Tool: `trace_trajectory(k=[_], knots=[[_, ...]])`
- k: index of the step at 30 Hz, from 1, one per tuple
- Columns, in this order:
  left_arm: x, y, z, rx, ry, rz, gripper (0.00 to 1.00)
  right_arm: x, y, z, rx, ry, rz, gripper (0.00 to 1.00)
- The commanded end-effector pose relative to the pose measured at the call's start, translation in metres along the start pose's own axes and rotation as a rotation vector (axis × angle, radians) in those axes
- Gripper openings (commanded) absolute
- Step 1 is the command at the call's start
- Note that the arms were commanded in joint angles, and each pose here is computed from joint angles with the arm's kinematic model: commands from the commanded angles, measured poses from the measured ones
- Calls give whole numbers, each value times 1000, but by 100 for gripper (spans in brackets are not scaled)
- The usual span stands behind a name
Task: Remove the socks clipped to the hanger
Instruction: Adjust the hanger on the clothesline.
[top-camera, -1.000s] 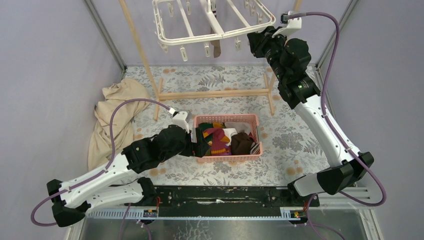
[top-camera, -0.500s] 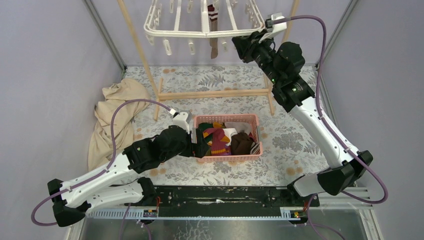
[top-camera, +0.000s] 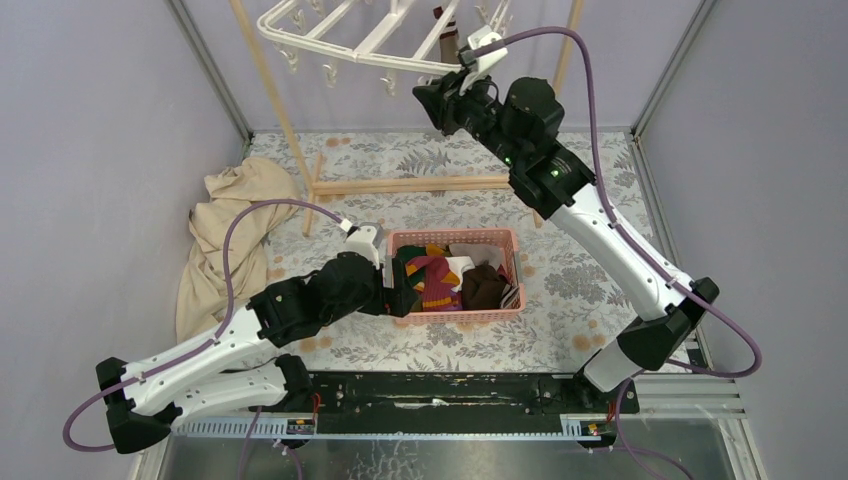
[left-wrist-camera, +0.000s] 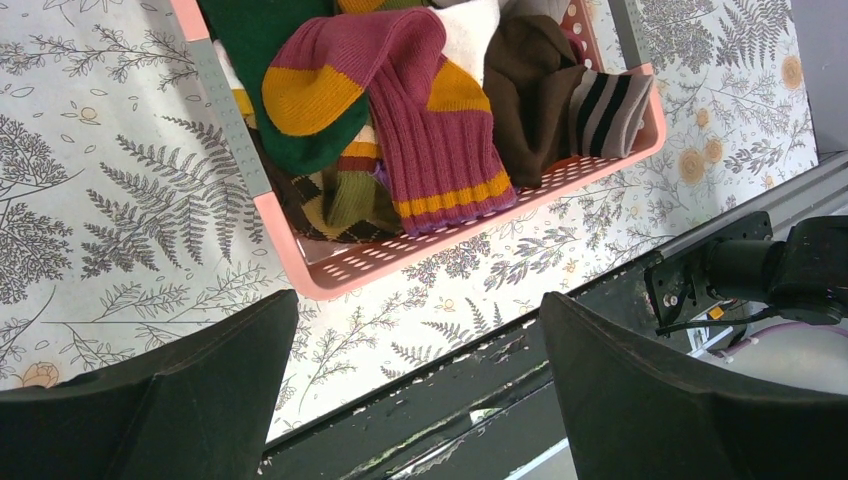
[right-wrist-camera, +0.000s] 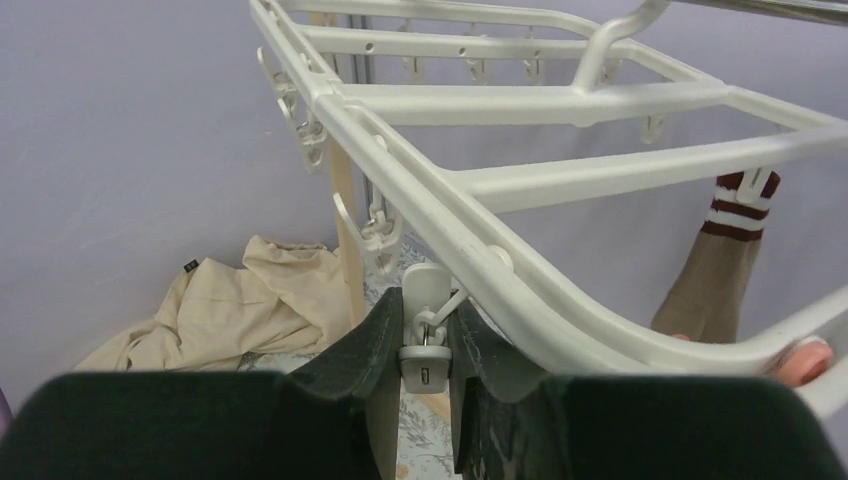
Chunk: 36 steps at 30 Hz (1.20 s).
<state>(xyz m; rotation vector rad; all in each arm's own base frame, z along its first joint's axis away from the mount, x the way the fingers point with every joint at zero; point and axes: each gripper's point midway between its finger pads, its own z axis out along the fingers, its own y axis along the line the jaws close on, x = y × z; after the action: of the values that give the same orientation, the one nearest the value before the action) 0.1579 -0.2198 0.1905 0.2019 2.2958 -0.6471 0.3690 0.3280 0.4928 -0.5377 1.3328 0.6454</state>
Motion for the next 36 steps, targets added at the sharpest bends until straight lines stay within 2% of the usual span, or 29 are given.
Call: trace_trajectory(k=[1, 13, 21, 27, 30, 36], knots=[[-5, 2, 1, -4, -33, 0, 99, -11, 26, 7, -41, -3, -88, 16], [-5, 4, -1, -6, -36, -5, 99, 6, 71, 16, -82, 44, -174, 18], [-15, 1, -8, 8, -73, -28, 99, 0, 62, 5, 4, 27, -182, 18], [-77, -20, -41, 39, -240, -43, 99, -12, 46, -17, 73, 12, -195, 18], [-128, -34, -62, 35, -383, -55, 99, -13, 37, -24, 118, 19, -208, 18], [-228, -73, -98, 59, -636, 17, 99, -17, 15, -36, 192, 33, -200, 17]])
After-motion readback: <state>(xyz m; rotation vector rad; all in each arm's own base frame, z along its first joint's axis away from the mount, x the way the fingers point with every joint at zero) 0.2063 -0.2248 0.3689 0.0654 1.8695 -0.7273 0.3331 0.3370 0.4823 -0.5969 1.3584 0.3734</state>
